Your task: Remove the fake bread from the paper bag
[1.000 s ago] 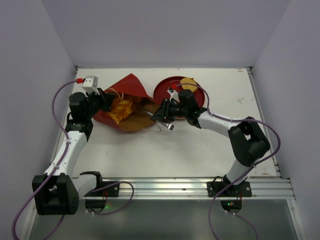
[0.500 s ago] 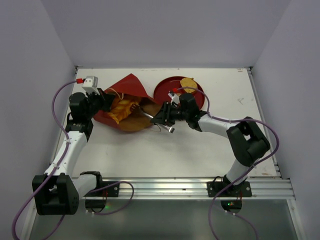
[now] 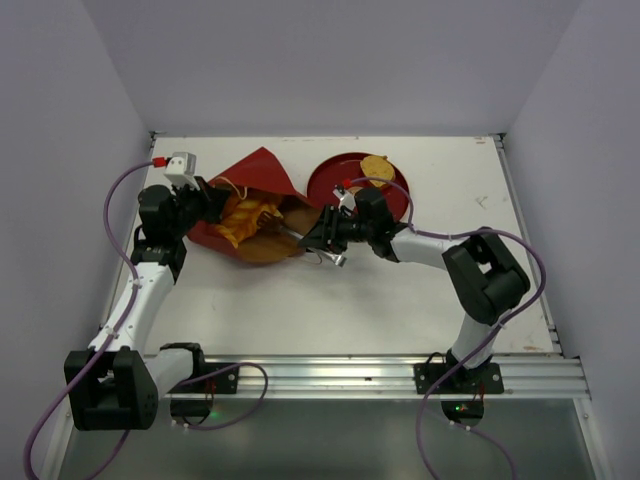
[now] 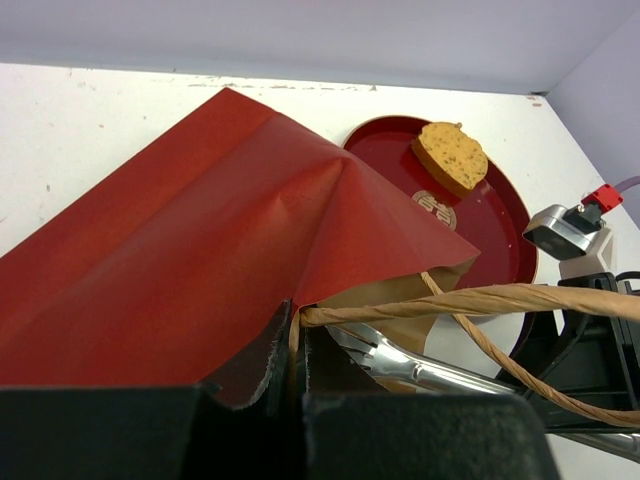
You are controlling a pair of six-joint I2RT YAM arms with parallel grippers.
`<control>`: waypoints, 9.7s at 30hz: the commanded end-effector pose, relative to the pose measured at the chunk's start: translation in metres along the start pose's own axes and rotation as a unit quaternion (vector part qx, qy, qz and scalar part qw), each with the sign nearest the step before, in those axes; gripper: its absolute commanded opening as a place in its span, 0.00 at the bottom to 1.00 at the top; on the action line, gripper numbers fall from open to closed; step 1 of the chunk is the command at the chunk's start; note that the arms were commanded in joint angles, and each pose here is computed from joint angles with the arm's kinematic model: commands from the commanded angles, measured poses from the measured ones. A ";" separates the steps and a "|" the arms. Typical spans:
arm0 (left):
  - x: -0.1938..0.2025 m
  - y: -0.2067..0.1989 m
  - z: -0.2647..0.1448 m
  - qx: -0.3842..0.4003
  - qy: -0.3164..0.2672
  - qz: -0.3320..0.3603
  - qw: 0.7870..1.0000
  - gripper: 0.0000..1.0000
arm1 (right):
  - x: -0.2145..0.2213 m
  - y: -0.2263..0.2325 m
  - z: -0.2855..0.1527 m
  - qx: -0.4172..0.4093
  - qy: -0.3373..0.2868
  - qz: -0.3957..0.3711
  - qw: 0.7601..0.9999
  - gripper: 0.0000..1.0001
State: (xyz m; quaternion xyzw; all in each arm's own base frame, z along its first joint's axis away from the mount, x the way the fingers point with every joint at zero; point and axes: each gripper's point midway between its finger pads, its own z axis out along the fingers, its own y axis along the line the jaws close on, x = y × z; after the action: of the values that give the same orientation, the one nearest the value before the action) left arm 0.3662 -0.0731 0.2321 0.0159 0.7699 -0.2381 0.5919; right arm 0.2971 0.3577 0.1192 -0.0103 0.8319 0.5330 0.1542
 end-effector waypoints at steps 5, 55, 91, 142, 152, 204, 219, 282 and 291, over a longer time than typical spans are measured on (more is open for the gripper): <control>-0.007 -0.005 -0.003 0.008 -0.017 0.005 1.000 0.03 | -0.016 0.022 0.004 -0.040 -0.012 -0.012 0.999 0.50; -0.005 -0.020 -0.002 0.059 -0.016 -0.002 0.998 0.04 | -0.055 0.037 0.033 -0.030 -0.044 0.038 0.998 0.51; -0.006 -0.004 -0.005 0.010 -0.025 0.013 1.000 0.04 | -0.068 0.063 -0.035 -0.072 -0.053 -0.008 0.996 0.00; -0.004 -0.023 -0.008 0.056 -0.027 -0.009 0.998 0.07 | -0.045 0.001 -0.072 0.049 -0.013 -0.113 0.992 0.31; -0.011 -0.029 -0.009 0.068 -0.031 -0.024 0.997 0.07 | -0.047 -0.002 -0.070 0.053 -0.009 -0.119 0.991 0.52; -0.078 -0.016 0.001 0.006 -0.053 -0.046 0.998 0.07 | -0.070 0.110 -0.117 -0.001 0.011 -0.226 0.974 0.00; -0.081 -0.012 0.011 0.010 -0.049 -0.058 0.997 0.07 | -0.052 0.119 -0.134 -0.023 0.040 -0.300 0.953 0.00; -0.029 0.011 -0.039 -0.056 -0.072 0.057 0.994 0.08 | -0.127 -0.054 -0.167 0.204 0.064 -0.270 0.939 0.00; -0.026 0.013 -0.037 -0.056 -0.067 0.054 0.995 0.08 | -0.138 -0.071 -0.154 0.245 0.086 -0.264 0.929 0.13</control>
State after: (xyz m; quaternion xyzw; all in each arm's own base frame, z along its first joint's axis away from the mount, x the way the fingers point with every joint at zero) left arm 0.3402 -0.0489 0.2487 0.0074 0.7536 -0.1834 0.6311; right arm 0.4007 0.1712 0.1485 -0.2325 0.9116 0.2609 0.2163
